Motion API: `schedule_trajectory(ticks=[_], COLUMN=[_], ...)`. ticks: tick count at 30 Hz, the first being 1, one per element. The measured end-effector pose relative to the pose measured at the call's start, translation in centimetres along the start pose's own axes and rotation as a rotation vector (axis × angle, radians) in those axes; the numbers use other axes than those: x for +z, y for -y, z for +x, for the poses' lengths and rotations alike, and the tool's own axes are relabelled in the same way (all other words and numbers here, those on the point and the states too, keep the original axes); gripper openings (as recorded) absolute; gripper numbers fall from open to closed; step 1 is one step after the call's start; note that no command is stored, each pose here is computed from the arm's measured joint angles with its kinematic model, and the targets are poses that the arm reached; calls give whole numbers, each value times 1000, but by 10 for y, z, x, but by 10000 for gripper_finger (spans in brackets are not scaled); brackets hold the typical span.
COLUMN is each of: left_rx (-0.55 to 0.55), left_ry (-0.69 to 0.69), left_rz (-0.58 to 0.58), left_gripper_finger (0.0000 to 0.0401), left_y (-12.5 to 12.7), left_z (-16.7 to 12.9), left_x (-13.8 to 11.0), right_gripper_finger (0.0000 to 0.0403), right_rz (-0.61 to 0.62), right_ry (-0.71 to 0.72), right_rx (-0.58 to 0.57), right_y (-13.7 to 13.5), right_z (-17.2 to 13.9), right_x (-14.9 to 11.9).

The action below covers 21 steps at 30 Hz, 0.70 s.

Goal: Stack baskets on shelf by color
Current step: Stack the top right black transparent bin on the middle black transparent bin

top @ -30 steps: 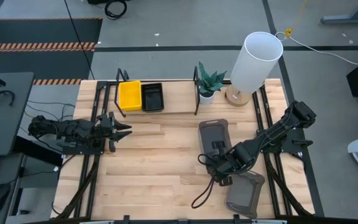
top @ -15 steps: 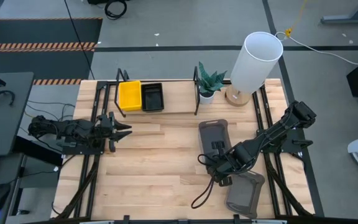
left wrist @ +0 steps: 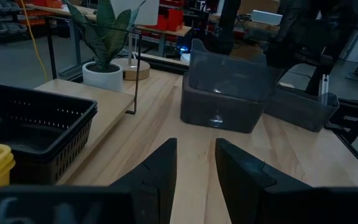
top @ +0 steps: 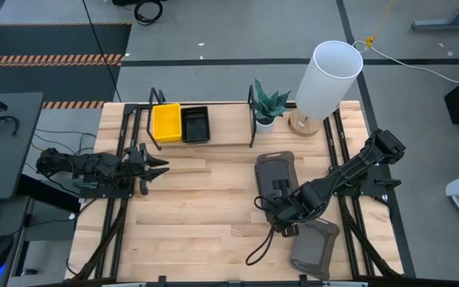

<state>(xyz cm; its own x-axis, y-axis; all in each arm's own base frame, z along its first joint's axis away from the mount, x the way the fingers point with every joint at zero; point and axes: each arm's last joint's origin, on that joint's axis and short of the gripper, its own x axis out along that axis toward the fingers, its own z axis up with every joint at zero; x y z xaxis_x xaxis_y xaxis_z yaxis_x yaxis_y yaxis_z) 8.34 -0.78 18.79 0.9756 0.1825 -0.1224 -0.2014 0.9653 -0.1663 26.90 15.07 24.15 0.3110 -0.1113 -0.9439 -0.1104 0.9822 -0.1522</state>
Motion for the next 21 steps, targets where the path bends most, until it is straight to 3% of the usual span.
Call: schedule_trajectory(ticks=[21], left_rx=[0], left_ry=[0], left_rz=[0], left_gripper_finger=[117], left_y=[0], left_z=[0], left_x=[0], right_gripper_finger=[7], right_rz=[-7], right_ry=[23], right_rx=[24], right_y=[-1], right_z=[0], right_x=[3])
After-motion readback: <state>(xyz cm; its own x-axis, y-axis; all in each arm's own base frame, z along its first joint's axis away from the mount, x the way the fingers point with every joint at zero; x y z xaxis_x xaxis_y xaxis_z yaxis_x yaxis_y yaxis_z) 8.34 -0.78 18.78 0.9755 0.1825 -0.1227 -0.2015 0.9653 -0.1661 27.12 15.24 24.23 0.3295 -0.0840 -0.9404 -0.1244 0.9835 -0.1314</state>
